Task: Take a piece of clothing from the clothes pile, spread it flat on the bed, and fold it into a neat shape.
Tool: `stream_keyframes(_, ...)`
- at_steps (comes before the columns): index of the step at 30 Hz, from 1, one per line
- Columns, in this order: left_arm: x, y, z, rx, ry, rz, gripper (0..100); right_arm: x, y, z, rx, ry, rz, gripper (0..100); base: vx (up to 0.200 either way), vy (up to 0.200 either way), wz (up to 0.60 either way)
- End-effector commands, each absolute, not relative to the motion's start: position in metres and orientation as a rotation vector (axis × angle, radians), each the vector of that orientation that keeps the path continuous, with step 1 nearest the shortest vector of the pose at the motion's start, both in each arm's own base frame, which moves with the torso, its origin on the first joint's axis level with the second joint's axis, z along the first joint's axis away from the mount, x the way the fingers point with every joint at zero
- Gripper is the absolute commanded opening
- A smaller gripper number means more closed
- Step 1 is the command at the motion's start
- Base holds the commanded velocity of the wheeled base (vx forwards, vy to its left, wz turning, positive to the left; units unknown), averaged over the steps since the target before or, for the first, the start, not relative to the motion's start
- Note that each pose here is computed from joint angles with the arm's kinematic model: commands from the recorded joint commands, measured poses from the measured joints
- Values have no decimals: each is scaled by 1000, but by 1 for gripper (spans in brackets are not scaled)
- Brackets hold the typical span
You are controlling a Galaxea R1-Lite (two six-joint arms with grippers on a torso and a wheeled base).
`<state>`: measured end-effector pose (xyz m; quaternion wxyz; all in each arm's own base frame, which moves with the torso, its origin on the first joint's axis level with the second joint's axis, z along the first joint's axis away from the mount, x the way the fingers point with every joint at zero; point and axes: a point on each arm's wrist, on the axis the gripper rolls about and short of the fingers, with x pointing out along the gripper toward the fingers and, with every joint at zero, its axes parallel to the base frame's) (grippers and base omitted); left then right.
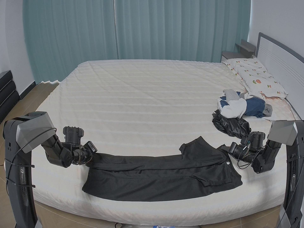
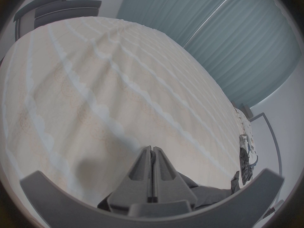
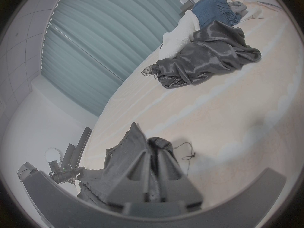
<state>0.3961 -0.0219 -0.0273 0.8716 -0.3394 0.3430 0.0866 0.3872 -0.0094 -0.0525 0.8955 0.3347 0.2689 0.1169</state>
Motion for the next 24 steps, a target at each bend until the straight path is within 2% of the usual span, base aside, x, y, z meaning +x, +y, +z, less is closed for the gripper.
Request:
stream_keyframes(1, 397, -20, -27, -720, 708, 195, 0, 389, -14, -54, 704, 550, 231, 0, 0, 0, 0)
stream_keyframes(9, 402, -12, -22, -806, 622, 216, 0, 399, -23, -46, 744, 489, 190, 0, 0, 0, 0)
stream_keyframes(15, 402, -10, -24, -803, 616, 241, 0, 406, -26, -39, 797, 424, 171, 0, 0, 0, 0)
stream_keyframes(24, 402, -10, -28, -782, 616, 260, 0, 407, -28, -49, 798, 438, 162, 0, 0, 0, 0)
